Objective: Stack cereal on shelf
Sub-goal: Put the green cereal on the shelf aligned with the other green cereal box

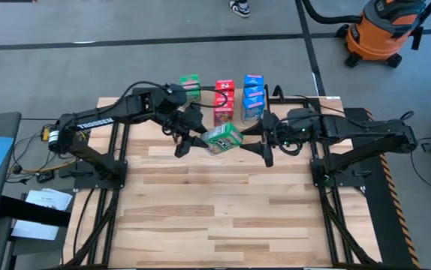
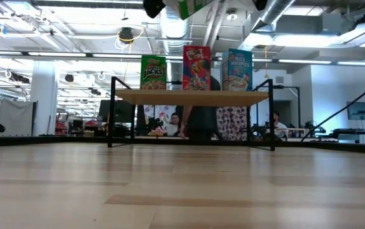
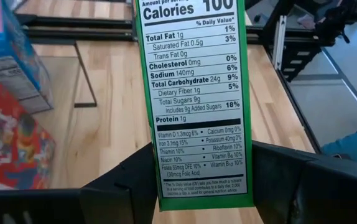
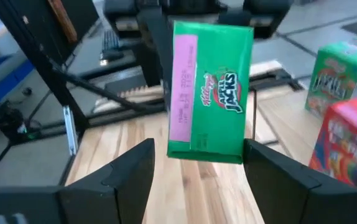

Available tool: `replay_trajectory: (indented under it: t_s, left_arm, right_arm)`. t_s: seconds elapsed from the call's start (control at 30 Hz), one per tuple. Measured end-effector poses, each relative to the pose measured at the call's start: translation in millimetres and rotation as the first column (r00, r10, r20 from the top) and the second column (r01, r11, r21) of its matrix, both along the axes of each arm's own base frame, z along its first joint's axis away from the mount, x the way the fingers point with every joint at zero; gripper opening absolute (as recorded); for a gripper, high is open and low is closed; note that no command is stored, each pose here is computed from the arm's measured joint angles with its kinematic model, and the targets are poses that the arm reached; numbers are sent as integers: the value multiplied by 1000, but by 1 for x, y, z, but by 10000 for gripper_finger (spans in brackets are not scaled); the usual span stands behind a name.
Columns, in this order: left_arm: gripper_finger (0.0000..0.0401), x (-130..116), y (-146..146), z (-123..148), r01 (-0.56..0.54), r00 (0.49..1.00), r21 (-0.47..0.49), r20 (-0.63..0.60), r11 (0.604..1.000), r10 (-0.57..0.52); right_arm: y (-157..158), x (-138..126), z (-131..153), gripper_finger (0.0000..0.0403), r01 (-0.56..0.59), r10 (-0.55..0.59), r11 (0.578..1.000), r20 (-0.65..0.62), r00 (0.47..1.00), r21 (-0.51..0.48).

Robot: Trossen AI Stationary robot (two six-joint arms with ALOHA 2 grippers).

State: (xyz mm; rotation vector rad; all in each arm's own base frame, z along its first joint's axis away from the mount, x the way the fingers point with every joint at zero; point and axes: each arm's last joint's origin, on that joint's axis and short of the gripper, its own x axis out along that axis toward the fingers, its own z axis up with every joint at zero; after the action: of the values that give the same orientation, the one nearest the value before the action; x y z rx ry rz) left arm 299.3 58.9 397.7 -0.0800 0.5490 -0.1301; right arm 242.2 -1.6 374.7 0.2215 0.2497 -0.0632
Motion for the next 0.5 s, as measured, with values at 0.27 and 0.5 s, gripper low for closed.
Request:
replay_trajectory:
  t_s: [0.27,0.5]
  left_arm:
    - [187,-22,-2,13,-25,1000,65,6,998,25]
    - [187,-46,-5,5,-113,993,115,44,987,109]
  right_arm:
    - [-1,-17,13,266,3,-3,1000,65,998,-1]
    - [-1,-23,17,266,1,-1,1000,84,996,-2]
